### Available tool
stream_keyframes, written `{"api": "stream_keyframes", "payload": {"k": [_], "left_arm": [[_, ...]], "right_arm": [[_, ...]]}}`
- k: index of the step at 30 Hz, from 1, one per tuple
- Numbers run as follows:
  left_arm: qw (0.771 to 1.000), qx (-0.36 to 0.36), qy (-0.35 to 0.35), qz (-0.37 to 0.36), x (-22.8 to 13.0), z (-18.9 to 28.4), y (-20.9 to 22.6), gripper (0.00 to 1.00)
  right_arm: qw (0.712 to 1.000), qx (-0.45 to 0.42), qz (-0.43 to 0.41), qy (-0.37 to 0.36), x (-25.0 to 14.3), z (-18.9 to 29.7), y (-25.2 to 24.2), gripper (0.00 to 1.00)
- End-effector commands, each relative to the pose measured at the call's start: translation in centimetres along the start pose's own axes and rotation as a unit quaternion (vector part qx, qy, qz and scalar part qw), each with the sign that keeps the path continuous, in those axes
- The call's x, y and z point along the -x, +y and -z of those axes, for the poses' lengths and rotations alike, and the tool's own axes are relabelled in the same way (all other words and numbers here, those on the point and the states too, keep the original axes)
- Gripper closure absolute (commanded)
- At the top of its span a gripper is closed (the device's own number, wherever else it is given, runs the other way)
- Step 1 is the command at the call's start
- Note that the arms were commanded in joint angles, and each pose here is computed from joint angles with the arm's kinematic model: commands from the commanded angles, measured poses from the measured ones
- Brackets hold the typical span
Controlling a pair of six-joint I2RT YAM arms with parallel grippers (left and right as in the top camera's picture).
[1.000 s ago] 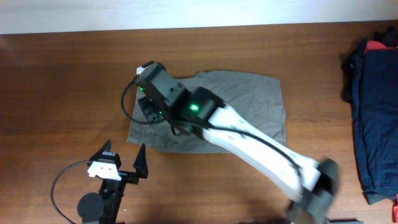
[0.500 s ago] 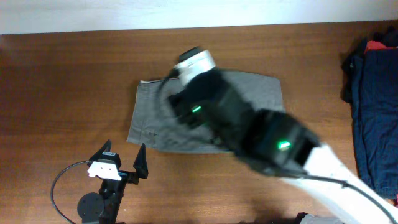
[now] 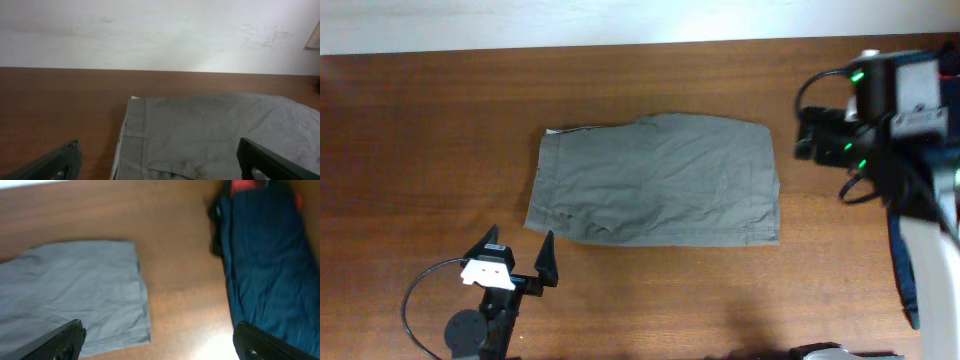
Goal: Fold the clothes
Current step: 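Retract the right gripper to the right side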
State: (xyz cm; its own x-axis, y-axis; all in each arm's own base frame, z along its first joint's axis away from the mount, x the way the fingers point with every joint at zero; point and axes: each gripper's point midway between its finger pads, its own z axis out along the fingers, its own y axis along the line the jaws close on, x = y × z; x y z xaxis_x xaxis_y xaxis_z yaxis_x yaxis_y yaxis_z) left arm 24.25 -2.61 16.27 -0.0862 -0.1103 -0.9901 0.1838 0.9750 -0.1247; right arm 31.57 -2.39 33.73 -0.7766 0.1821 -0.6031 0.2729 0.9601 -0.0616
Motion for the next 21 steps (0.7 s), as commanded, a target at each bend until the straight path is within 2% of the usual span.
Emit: {"api": "stream_keyframes", "payload": {"k": [1,6,14,17,21], "left_arm": [[1.0,-0.007,0.002,0.005,0.0,0.1,-0.2,0.01],[1.0,-0.007,0.002,0.005,0.0,0.1,-0.2,0.01],[1.0,-0.019,-0.019,-0.002,1.0,0.1,-0.7,0.01],[0.999,-0.045,-0.012,-0.001,0.7,0.2,-1.6,0.01],[0.995,-0.101,-0.014,-0.006,0.9,0.5,-3.5,0.01]], "right_arm": [[0.994,0.035,-0.053,0.086,-1.5,-4.7,-0.9,0.01],[0.975,0.053,-0.106,0.189,-3.5,-10.3,-2.2,0.01],[0.927,0.029,-0.121,0.353,-8.8,-17.2,-2.8,0.01],[0.913,0.034,-0.124,0.387,-10.1,-18.5,-2.3,0.01],[0.909,0.055,-0.133,0.392,-10.1,-18.6,-1.6,0.01]]}}
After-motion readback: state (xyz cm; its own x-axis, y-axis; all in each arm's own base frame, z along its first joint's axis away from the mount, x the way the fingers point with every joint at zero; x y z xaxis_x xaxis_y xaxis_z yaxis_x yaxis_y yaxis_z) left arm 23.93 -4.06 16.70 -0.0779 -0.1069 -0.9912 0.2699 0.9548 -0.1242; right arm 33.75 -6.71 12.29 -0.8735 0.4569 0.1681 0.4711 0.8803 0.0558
